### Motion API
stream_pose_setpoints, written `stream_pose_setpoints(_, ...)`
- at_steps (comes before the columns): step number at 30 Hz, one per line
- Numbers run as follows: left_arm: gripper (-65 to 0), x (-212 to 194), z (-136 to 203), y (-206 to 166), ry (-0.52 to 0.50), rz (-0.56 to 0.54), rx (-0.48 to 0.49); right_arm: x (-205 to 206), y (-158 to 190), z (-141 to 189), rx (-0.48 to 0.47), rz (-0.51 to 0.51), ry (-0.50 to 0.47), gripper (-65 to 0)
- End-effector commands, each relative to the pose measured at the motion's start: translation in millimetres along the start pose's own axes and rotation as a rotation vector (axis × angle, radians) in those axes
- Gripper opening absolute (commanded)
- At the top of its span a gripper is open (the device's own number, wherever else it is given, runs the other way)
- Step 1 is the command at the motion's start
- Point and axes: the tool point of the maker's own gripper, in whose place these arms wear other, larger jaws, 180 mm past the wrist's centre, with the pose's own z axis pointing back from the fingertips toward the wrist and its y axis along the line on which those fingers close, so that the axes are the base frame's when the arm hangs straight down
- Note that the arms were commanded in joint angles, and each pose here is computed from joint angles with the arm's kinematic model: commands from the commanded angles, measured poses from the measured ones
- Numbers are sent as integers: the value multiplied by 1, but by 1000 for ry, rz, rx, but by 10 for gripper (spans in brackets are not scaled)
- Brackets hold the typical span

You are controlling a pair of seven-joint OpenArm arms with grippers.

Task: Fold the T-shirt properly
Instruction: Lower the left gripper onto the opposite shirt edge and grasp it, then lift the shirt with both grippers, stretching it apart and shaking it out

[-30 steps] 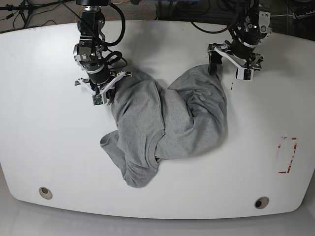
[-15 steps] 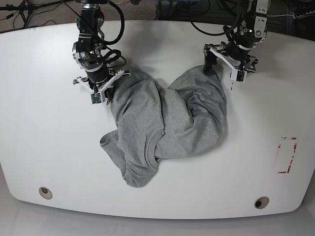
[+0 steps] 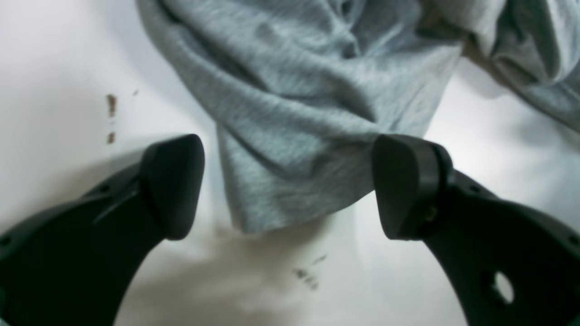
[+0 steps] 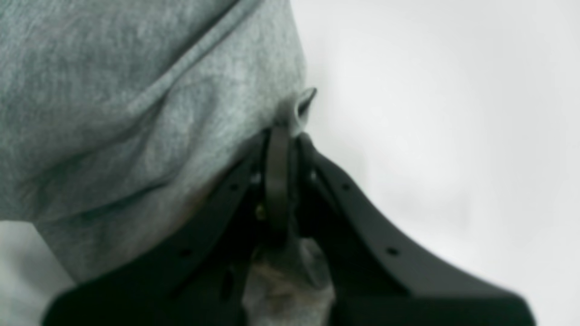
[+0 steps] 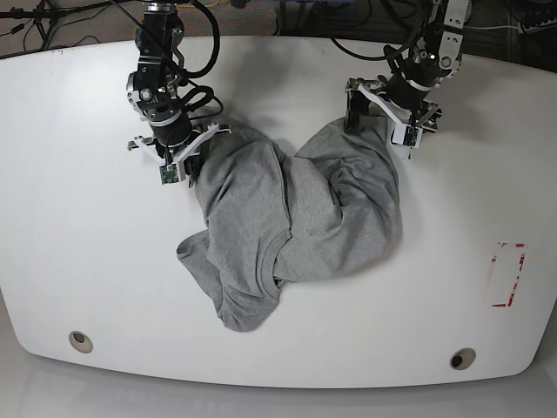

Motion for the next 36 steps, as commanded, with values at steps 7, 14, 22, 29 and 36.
stream_pose_setpoints(7, -232, -36, -1, 3, 129, 21, 2, 16, -2, 2, -3, 9, -52, -650)
stream_pose_setpoints(14, -650, -44, -10, 13, 156, 29, 20, 21, -1, 6, -5, 16, -68, -650)
stream_pose_setpoints(22, -650, -40, -9, 15, 146, 27, 23, 35, 0, 19, -9, 31, -112, -650)
stream_pose_setpoints(29, -650, 7, 12, 34, 29, -25, 63, 59, 0, 38, -24, 58, -184, -650)
stream_pose_setpoints(36, -650, 56, 40, 62, -83, -109, 128, 82, -3, 48, -42, 86, -226, -650)
